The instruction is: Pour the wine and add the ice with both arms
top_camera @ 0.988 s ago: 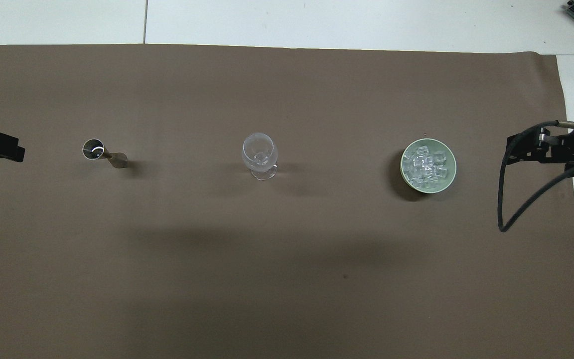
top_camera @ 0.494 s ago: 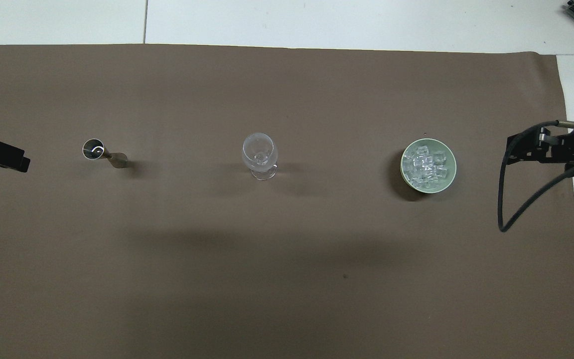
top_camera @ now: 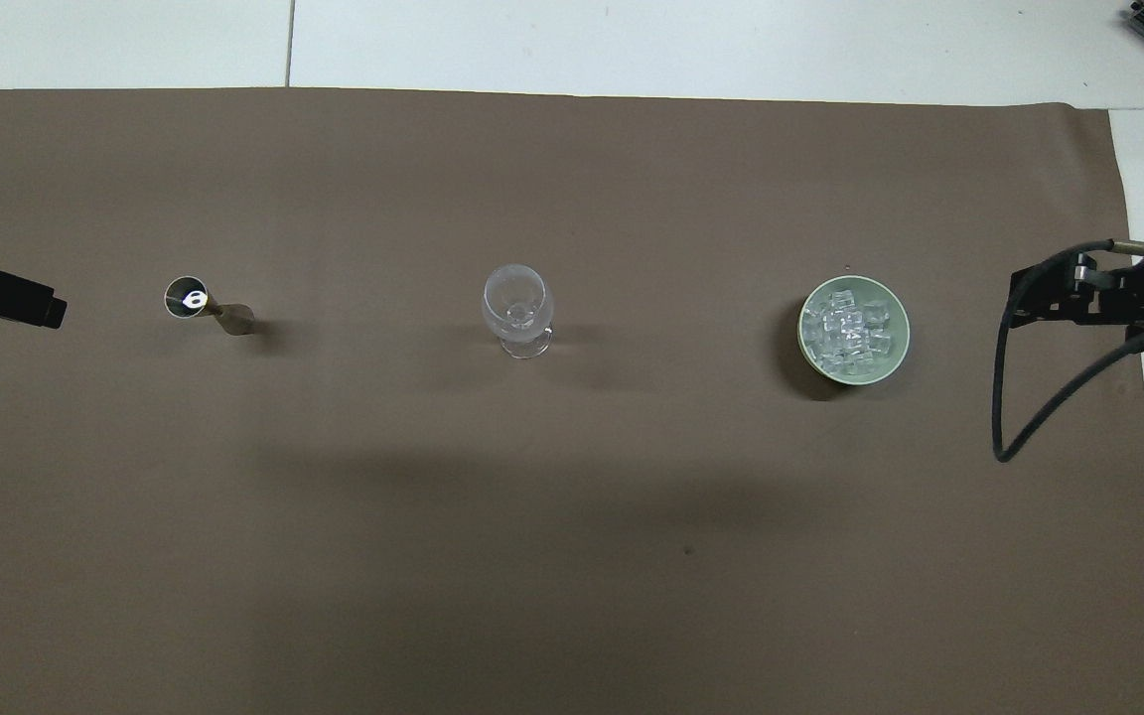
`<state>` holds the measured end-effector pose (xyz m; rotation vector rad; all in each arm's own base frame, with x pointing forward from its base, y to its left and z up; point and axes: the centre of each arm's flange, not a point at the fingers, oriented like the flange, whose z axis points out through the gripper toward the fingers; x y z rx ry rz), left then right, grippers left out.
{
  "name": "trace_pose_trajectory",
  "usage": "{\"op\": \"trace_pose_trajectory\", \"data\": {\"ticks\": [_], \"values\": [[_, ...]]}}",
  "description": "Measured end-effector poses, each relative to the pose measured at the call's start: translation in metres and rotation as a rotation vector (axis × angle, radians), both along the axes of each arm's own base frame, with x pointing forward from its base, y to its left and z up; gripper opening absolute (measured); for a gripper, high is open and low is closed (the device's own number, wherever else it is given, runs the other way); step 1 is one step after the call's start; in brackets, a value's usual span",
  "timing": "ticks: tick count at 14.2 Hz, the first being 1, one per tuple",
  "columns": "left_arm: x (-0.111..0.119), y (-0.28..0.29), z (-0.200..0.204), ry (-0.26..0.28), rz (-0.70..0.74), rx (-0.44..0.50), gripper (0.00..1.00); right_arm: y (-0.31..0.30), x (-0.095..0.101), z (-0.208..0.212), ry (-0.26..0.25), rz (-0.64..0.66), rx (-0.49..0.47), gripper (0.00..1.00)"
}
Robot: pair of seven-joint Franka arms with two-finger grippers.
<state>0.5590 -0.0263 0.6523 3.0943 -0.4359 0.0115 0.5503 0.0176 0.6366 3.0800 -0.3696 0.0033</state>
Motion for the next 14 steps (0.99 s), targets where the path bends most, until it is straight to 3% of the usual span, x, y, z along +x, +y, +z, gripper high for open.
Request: {"op": "trace_pose_trajectory", "data": {"ticks": [5, 14], "values": [[-0.004, -0.022, 0.005, -0.01, -0.041, 0.009, 1.0, 0.0, 0.0, 0.0, 0.0, 0.0, 0.0, 1.0], [0.001, 0.002, -0.001, 0.0, -0.095, 0.014, 1.0, 0.0, 0.0, 0.0, 0.0, 0.0, 0.0, 1.0]]}}
